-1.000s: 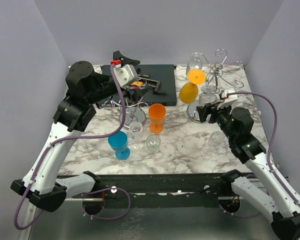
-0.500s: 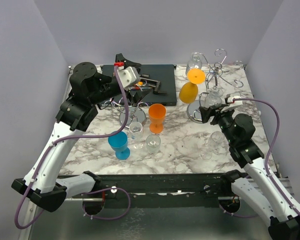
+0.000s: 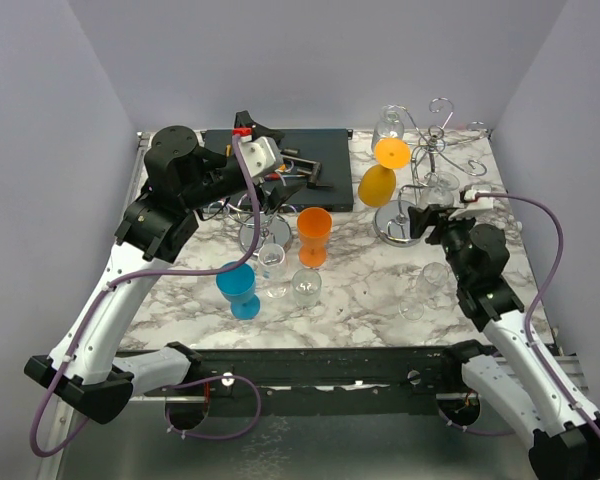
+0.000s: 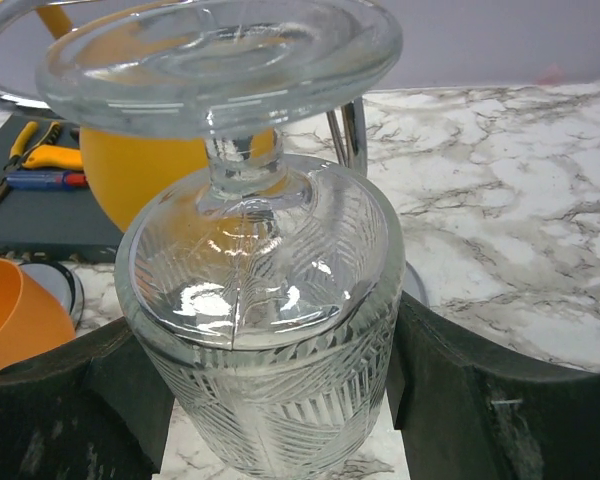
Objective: Place the wine glass upside down on the wine glass rack
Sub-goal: Turn the wine glass upside down at the wine rack.
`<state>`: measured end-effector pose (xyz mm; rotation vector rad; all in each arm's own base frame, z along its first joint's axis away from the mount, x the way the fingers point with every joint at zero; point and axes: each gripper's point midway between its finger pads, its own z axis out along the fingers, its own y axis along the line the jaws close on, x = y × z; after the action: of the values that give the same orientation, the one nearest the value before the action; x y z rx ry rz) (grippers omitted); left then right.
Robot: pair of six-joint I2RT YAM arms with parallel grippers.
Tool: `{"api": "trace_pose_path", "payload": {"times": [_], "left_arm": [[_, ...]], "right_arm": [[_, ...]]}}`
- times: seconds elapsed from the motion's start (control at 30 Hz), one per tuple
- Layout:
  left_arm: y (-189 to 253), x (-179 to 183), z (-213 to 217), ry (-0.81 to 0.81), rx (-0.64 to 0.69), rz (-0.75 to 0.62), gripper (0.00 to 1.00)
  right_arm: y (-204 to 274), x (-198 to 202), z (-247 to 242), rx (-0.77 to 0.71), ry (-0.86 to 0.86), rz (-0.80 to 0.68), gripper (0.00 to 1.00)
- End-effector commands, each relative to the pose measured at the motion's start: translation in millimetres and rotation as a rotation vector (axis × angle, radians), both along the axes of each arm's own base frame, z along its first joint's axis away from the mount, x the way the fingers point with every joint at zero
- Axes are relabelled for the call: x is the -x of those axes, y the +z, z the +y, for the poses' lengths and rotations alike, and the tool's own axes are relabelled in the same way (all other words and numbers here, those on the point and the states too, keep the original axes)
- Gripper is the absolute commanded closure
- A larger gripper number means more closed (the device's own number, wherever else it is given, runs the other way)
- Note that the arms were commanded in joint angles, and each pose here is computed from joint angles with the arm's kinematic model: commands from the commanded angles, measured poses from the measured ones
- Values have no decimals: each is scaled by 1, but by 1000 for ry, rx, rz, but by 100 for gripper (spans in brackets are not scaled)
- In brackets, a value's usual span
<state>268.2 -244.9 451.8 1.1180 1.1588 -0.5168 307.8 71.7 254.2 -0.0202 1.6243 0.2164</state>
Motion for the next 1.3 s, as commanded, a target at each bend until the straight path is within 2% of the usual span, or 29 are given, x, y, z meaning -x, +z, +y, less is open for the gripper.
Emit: {"api": "trace_pose_path", "payload": {"times": [0.0, 0.57, 1.27], "left_arm": [[-2, 3, -4, -31, 1, -1, 1], [-8, 1, -5, -30, -8, 5, 1], [-10, 2, -2, -22, -14, -2, 1]], "right_arm": [[31, -11, -3, -43, 0, -105, 100], [54, -31, 13, 2, 133, -149, 100], [55, -43, 36, 7, 259, -173, 100]]}}
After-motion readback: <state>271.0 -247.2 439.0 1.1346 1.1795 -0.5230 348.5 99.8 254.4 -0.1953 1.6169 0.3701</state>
